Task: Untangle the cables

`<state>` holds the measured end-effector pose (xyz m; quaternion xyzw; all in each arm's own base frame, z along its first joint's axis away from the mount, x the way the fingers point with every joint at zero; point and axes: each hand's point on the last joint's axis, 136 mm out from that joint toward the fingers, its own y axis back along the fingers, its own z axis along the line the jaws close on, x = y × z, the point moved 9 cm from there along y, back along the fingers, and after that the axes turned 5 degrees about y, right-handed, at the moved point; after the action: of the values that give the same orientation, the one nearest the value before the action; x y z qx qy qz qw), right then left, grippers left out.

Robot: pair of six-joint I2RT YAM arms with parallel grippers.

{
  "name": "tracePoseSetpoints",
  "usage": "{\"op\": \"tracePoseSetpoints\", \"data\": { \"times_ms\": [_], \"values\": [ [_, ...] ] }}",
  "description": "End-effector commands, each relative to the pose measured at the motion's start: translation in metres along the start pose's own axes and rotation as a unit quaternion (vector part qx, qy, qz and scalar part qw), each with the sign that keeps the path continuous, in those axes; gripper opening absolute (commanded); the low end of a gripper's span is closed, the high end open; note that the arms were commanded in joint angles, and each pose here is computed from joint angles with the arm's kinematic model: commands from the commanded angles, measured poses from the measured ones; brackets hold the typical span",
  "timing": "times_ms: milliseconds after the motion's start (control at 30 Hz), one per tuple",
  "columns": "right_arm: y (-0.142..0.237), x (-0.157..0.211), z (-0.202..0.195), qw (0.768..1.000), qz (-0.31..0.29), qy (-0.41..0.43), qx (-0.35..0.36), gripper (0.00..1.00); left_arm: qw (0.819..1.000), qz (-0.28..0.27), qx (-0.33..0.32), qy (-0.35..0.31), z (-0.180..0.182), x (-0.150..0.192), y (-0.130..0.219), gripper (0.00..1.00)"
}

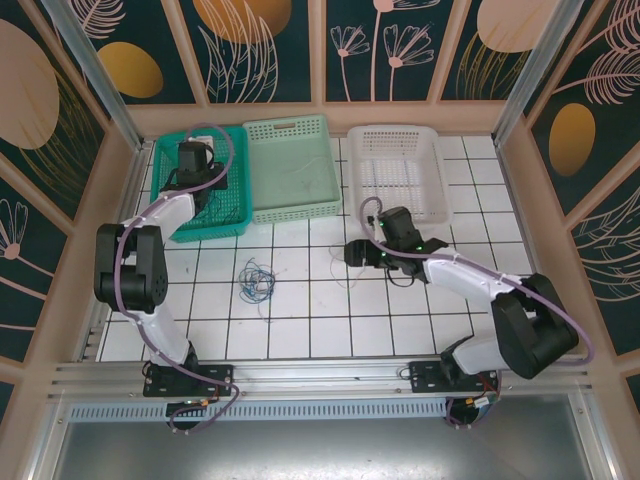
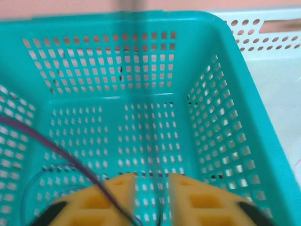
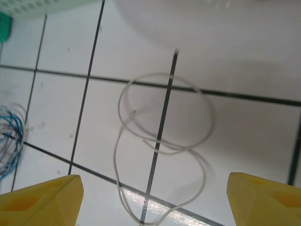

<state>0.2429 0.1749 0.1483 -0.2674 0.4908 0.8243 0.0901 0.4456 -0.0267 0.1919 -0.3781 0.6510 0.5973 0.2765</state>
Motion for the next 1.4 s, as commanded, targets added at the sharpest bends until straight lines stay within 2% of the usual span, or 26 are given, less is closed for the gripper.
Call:
{"op": "tracePoseSetpoints", "data": {
  "times_ms": [0, 33, 67, 133, 167, 200, 333, 500, 633, 733, 800, 867, 1000, 1067, 1167, 1300, 1367],
  "values": [
    [-0.008, -0.004, 0.010, 1.000, 0.009, 0.024, 0.005, 0.81, 0.998, 0.037, 0.029, 0.035, -0.002, 0.008, -0.006, 0.44],
    [-0.012, -0.003, 0.012, 0.999, 0.017, 0.027, 0.005, 0.81, 0.998, 0.043, 0.033, 0.041, -0.003, 0.009, -0.007, 0.51],
    [-0.016, -0.002, 0.013, 0.999, 0.024, 0.030, 0.006, 0.81, 0.997, 0.049, 0.037, 0.049, -0.004, 0.009, -0.007, 0.65],
    [-0.022, -0.002, 0.015, 0.999, 0.036, 0.035, 0.013, 0.81, 0.995, 0.057, 0.041, 0.066, -0.004, 0.010, -0.007, 0.81],
    [-0.026, -0.002, 0.016, 0.998, 0.040, 0.037, 0.019, 0.81, 0.995, 0.060, 0.043, 0.073, -0.005, 0.010, -0.005, 0.97],
    [-0.028, -0.002, 0.016, 0.998, 0.042, 0.038, 0.026, 0.81, 0.994, 0.060, 0.045, 0.078, -0.005, 0.009, -0.002, 0.99],
    [-0.033, -0.004, 0.017, 0.997, 0.044, 0.041, 0.043, 0.81, 0.993, 0.058, 0.027, 0.097, -0.002, 0.008, 0.010, 0.99],
    [-0.041, -0.008, 0.017, 0.995, 0.051, 0.052, 0.071, 0.80, 0.985, 0.069, -0.074, 0.138, 0.017, 0.027, 0.026, 0.99],
    [-0.054, -0.012, 0.019, 0.992, 0.066, 0.064, 0.088, 0.80, 0.976, 0.041, -0.150, 0.150, 0.034, 0.037, 0.051, 0.99],
    [-0.065, -0.013, 0.018, 0.988, 0.083, 0.074, 0.106, 0.77, 0.964, -0.002, -0.206, 0.168, 0.044, 0.034, 0.073, 0.99],
    [-0.071, -0.013, 0.017, 0.987, 0.094, 0.076, 0.111, 0.74, 0.960, -0.029, -0.217, 0.174, 0.048, 0.033, 0.087, 0.99],
    [-0.077, -0.014, 0.017, 0.985, 0.096, 0.080, 0.119, 0.65, 0.959, -0.042, -0.219, 0.173, 0.050, 0.035, 0.096, 0.99],
    [-0.085, -0.010, 0.016, 0.982, 0.108, 0.088, 0.126, 0.44, 0.967, -0.030, -0.199, 0.155, 0.046, 0.034, 0.097, 0.99],
    [-0.087, -0.009, 0.015, 0.981, 0.113, 0.094, 0.129, 0.29, 0.976, -0.002, -0.164, 0.142, 0.039, 0.035, 0.089, 0.99],
    [-0.084, -0.015, 0.019, 0.982, 0.103, 0.100, 0.124, 0.13, 0.985, 0.048, -0.102, 0.127, 0.026, 0.035, 0.072, 0.99],
    [-0.069, -0.030, 0.028, 0.988, 0.060, 0.099, 0.099, 0.01, 0.988, 0.078, -0.030, 0.130, 0.013, 0.038, 0.062, 0.98],
    [-0.055, -0.041, 0.040, 0.993, 0.032, 0.094, 0.061, 0.00, 0.986, 0.081, 0.065, 0.132, -0.002, 0.035, 0.066, 0.94]
  ]
}}
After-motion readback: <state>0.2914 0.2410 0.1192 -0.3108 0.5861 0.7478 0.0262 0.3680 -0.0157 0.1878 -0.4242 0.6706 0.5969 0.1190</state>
